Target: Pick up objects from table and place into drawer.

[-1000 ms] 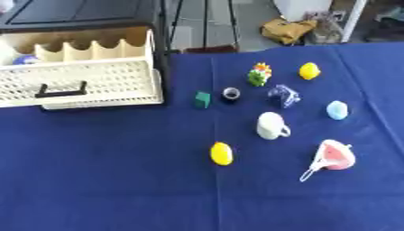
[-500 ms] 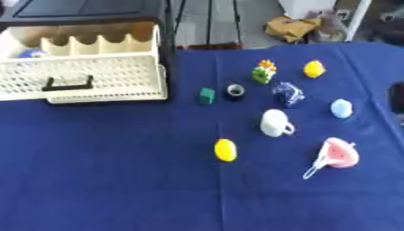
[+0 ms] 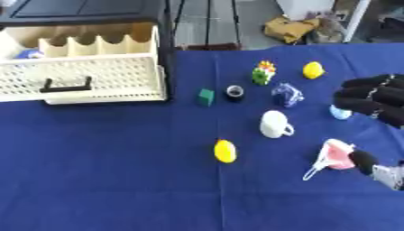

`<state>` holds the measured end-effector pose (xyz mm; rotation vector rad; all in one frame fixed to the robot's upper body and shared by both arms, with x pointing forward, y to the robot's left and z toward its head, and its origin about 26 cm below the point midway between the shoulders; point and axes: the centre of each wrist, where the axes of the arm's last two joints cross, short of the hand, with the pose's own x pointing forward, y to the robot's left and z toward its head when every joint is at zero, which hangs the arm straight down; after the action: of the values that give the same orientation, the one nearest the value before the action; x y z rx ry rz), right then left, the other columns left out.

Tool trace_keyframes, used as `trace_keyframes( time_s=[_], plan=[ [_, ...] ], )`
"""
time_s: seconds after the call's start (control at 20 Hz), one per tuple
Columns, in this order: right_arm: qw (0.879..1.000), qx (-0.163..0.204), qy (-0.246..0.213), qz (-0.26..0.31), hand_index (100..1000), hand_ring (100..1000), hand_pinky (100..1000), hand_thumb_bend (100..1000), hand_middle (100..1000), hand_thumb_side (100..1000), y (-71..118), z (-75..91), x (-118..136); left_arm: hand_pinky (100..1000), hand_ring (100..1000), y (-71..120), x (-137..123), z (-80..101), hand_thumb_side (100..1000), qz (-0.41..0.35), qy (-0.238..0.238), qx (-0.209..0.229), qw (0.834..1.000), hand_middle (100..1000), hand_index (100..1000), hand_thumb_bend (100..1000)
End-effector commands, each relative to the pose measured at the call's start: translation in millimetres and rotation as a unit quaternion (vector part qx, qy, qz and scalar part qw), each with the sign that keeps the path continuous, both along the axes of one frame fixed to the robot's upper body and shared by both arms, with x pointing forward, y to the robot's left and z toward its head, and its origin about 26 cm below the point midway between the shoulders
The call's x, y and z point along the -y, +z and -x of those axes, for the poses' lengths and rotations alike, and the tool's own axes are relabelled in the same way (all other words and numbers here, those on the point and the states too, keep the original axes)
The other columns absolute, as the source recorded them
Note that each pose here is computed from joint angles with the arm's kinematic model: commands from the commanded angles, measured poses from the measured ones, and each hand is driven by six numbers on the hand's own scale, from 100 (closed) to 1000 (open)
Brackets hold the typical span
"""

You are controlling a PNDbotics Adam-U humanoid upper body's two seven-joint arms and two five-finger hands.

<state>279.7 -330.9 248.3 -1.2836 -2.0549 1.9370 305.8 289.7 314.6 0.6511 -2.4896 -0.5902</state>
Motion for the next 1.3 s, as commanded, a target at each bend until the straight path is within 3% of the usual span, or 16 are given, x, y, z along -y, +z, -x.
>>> trace_keyframes(
  time_s=[0.05,0.15,0.25,0.3,0.35,0.6,0.7,0.8,0.85,0.95,1.0,1.05,1.1,1.3],
  plan=[
    [1.0,-0.007,-0.016,0.019,976,850,751,287,765,828,5.2,2.4,-2,655,823,2.1,3,2.7,1000,0.019,-0.017,0.015,1.0,829,989,100],
    [0.999,-0.021,-0.031,0.012,998,862,768,341,776,759,3.7,2.3,-3,654,822,-0.3,5,2.2,1000,0.035,-0.027,0.016,0.999,829,987,100],
    [0.998,-0.036,-0.047,0.008,1000,871,784,331,784,688,2.4,2.4,-4,653,821,-2.2,6,1.8,1000,0.049,-0.037,0.017,0.998,829,985,100],
    [0.998,-0.042,-0.055,0.004,1000,876,792,310,788,653,2.3,2.2,-5,653,821,-2.9,7,1.6,1000,0.056,-0.041,0.018,0.997,829,986,100],
    [0.997,-0.048,-0.063,0.0,1000,879,799,212,792,605,2.3,1.9,-5,652,820,-3.6,8,1.5,1000,0.063,-0.046,0.019,0.997,828,985,100],
    [0.991,-0.091,-0.099,-0.023,1000,896,823,152,850,480,-2.2,1.3,-9,649,817,-7.4,11,0.9,1000,0.098,-0.063,0.022,0.993,827,982,100],
    [0.987,-0.11,-0.114,-0.03,1000,922,841,202,889,527,-3.4,1.2,-10,647,817,-8.9,14,0.4,1000,0.107,-0.062,0.024,0.992,826,979,100],
    [0.983,-0.126,-0.131,-0.036,1000,937,857,388,900,660,-2.8,0.9,-10,645,816,-10.7,17,-0.1,1000,0.115,-0.059,0.026,0.991,826,973,100],
    [0.98,-0.136,-0.14,-0.04,1000,941,863,419,902,685,-3.6,0.6,-9,645,816,-11.7,19,-0.3,1000,0.118,-0.057,0.027,0.991,826,973,100],
    [0.964,-0.19,-0.183,-0.027,1000,931,858,492,892,758,9.4,-2.1,-13,643,815,-16.4,26,-1.4,1000,0.139,-0.045,0.038,0.988,825,969,100],
    [0.954,-0.219,-0.203,-0.018,1000,928,855,477,891,727,22.0,-3.8,-15,642,815,-19.1,30,-1.8,1000,0.147,-0.039,0.041,0.988,825,968,100],
    [0.945,-0.242,-0.218,-0.014,1000,924,854,337,884,649,32.9,-4.8,-16,642,815,-21.1,32,-2.1,1000,0.151,-0.033,0.043,0.987,825,968,100],
    [0.938,-0.259,-0.229,-0.014,1000,924,854,433,884,662,41.2,-5.2,-17,642,815,-22.7,34,-2.3,1000,0.154,-0.03,0.044,0.987,825,966,100],
    [0.921,-0.29,-0.259,-0.022,1000,912,839,350,876,581,55.5,-5.3,-18,641,815,-25.8,38,-2.6,1000,0.155,-0.024,0.045,0.987,824,955,100]
  ],
)
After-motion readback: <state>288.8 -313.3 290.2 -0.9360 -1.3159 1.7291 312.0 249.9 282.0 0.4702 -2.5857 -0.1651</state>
